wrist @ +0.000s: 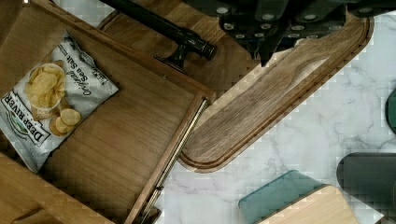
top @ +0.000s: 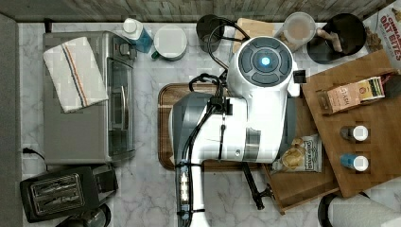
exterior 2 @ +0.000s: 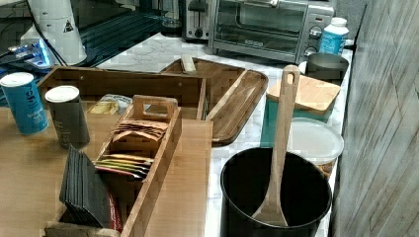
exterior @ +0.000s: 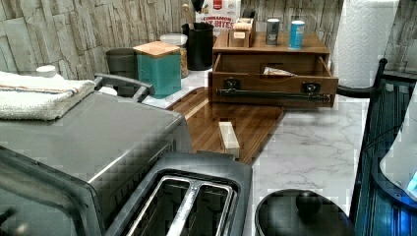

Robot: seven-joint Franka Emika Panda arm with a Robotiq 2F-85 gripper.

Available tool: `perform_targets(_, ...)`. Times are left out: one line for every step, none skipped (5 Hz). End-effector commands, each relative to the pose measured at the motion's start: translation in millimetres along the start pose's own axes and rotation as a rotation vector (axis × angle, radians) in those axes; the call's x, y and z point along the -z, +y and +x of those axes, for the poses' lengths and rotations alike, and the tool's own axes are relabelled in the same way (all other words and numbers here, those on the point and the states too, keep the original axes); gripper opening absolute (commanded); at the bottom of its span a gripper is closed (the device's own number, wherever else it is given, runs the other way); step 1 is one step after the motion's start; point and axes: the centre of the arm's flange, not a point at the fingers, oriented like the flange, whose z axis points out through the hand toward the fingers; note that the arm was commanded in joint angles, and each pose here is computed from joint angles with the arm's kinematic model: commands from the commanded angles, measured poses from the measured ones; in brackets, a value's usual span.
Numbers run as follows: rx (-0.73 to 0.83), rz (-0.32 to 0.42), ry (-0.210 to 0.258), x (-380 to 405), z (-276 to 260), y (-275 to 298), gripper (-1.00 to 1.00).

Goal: Close the drawer.

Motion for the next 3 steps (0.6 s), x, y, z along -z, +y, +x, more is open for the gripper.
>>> perform_targets(-0.002, -0.002, 0.002, 0.1, 1.0, 1.3, -1.0)
perform_targets(0.097, -0.005, -0.003, -8.6, -13.4, -3.8, -1.0)
perform_targets(0.174, 0.061, -0.024, -11.7, -35.0, -8.7, -1.0)
